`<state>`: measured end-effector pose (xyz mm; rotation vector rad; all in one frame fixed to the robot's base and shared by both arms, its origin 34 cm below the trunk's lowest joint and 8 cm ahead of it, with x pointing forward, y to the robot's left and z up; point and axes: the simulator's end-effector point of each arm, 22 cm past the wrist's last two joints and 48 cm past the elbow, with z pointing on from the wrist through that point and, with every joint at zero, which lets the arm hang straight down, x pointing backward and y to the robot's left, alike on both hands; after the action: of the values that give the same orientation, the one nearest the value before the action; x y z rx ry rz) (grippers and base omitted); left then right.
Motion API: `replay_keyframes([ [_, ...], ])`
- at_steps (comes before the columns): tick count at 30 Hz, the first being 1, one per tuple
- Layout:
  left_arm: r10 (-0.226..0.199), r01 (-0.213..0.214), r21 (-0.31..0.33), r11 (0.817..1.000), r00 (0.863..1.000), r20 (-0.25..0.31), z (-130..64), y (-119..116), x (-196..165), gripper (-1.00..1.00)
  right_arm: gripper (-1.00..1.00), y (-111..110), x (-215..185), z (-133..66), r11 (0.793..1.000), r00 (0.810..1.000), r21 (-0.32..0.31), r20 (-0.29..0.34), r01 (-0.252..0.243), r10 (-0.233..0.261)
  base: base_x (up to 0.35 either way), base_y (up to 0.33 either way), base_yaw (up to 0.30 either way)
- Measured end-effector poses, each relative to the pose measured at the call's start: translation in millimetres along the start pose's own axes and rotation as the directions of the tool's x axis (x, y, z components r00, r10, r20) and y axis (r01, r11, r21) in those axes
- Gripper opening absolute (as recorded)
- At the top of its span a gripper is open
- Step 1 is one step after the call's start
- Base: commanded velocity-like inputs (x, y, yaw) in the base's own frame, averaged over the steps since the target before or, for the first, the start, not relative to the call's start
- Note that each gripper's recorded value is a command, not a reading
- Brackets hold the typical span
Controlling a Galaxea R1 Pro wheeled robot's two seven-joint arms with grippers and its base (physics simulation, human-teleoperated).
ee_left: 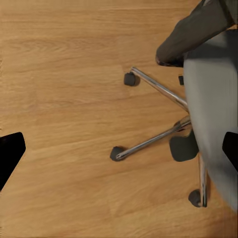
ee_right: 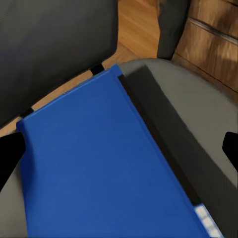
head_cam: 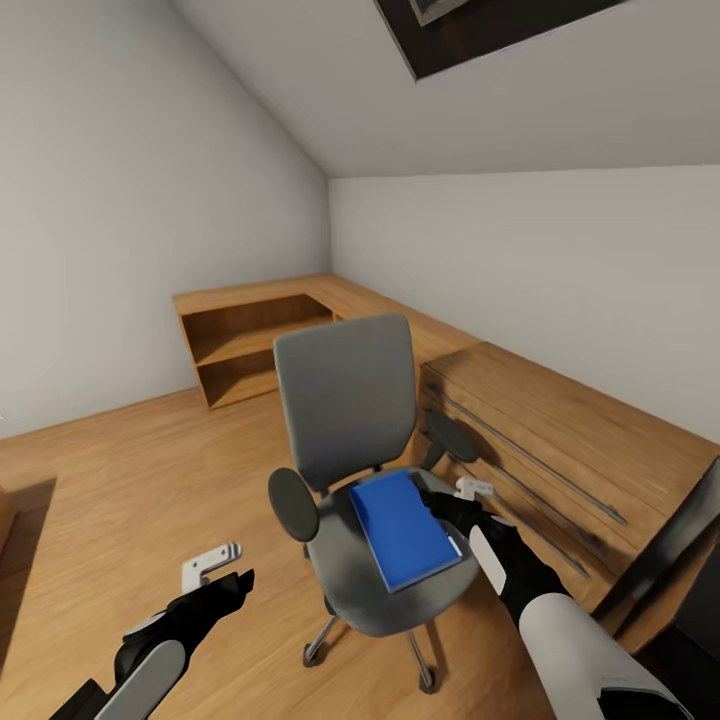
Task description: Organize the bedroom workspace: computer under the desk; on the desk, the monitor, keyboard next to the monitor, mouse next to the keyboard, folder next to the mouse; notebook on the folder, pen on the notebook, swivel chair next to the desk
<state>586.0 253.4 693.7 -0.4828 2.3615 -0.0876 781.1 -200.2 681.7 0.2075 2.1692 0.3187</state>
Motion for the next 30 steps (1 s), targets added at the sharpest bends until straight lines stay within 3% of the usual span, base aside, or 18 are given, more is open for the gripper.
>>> replay_keyframes([
  [11, -0.021, 0.022, -0.036, 0.999, 1.0, 0.021, 3.4, 20, -14, 1.0, 1.0, -1, 5, 0.7, 1.0, 1.0, 0.008, -0.015, 0.002, -0.002, 0.098, 0.0, 0.0],
  [14, -0.053, 0.055, -0.053, 0.997, 0.998, 0.042, 4.0, 31, -27, 1.0, 1.0, -4, 6, 0.6, 1.0, 1.0, 0.017, -0.019, 0.0, 0.0, 0.01, 0.0, 0.0],
  [15, -0.09, 0.095, -0.072, 0.993, 0.994, 0.068, 5.1, 44, -41, 1.0, 1.0, -10, 18, 2.0, 1.0, 0.999, 0.031, -0.041, -0.003, 0.004, 0.001, 0.0, 0.0],
  [16, -0.097, 0.102, -0.074, 0.992, 0.993, 0.072, 6.3, 46, -42, 1.0, 1.0, -12, 24, 3.1, 0.999, 0.999, 0.034, -0.05, -0.004, 0.006, 0.0, 0.0, 0.0],
  [23, -0.103, 0.109, -0.077, 0.991, 0.992, 0.069, 11.2, 49, -37, 1.0, 1.0, -14, 36, 6.1, 0.999, 0.998, 0.036, -0.065, -0.007, 0.01, 0.001, 0.0, 0.0],
  [30, -0.1, 0.104, -0.089, 0.991, 0.993, 0.055, 15.0, 54, -31, 1.0, 1.0, -14, 36, 5.8, 0.999, 0.998, 0.037, -0.066, -0.007, 0.009, 0.2, 0.0, 0.0],
])
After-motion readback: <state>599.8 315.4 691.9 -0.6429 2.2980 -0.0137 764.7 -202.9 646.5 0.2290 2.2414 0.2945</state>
